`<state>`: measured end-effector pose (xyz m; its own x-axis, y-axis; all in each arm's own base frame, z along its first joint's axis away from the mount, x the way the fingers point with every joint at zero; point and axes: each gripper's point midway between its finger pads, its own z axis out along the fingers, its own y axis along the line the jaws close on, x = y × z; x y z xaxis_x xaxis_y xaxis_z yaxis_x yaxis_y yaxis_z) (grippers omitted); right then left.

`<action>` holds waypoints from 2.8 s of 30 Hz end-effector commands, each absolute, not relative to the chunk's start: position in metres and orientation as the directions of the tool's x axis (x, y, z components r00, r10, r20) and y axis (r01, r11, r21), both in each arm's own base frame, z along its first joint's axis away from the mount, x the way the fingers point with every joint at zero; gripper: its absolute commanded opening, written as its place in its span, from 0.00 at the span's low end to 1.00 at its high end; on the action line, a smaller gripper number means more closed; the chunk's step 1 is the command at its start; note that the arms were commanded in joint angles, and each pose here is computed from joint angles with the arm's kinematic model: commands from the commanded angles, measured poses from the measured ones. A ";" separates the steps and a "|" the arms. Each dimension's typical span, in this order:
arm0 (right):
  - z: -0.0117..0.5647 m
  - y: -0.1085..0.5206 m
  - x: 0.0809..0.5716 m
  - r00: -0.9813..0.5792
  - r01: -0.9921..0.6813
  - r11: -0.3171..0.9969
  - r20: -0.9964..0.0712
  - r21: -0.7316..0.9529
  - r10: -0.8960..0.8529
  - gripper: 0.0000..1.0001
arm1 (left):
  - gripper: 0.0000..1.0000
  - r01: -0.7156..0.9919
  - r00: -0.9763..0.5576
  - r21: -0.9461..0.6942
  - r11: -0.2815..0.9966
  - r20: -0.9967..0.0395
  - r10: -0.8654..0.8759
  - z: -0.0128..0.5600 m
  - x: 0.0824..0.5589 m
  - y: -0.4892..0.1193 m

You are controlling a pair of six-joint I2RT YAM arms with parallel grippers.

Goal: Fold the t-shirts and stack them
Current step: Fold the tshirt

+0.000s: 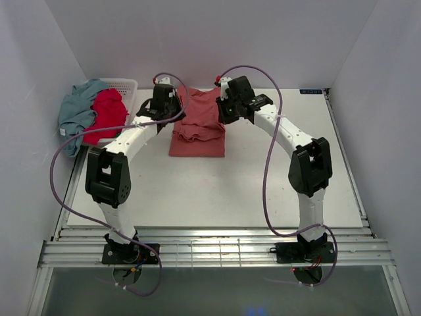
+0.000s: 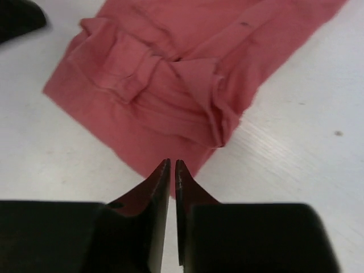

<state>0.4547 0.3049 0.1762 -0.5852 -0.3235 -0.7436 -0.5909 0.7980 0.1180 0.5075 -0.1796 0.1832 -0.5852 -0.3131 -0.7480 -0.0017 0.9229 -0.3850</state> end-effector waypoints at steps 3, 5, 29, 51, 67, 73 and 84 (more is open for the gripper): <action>0.150 0.357 0.407 -0.640 -0.704 0.621 -0.686 0.344 -0.346 0.08 | 0.00 0.169 -0.685 -0.506 0.846 -0.677 -0.268 0.154 0.441 -0.249; 0.143 0.365 0.400 -0.653 -0.712 0.590 -0.667 0.380 -0.359 0.08 | 0.00 0.204 -0.719 -0.521 0.829 -0.655 -0.235 0.139 0.420 -0.265; 0.069 0.389 0.414 -0.724 -0.674 0.581 -0.565 0.457 -0.395 0.08 | 0.00 0.188 -0.732 -0.402 0.896 -0.665 -0.145 0.063 0.427 -0.262; 0.119 0.366 0.563 -0.557 -0.530 0.792 -0.828 0.302 -0.057 0.08 | 0.00 0.112 -0.806 -0.401 0.909 -0.571 -0.153 -0.006 0.392 -0.247; 0.221 0.361 0.580 -0.293 -0.563 0.788 -0.952 0.250 0.093 0.10 | 0.00 0.125 -0.847 -0.535 0.836 -0.496 -0.190 0.009 0.356 -0.270; 0.226 0.365 0.519 -0.387 -0.660 0.693 -0.922 0.288 0.014 0.11 | 0.00 0.212 -0.815 -0.571 0.793 -0.551 -0.179 0.048 0.364 -0.293; 0.144 0.356 0.408 -0.573 -0.701 0.625 -0.793 0.345 -0.206 0.13 | 0.00 0.188 -0.636 -0.416 0.890 -0.742 -0.213 0.124 0.396 -0.264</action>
<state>0.4367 0.3580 0.1605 -0.5384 -0.1350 -0.8318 -0.6752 0.6597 0.3300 0.3813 -0.2933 0.0901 -0.7393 -0.1937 -0.6449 0.2296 0.8278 -0.5119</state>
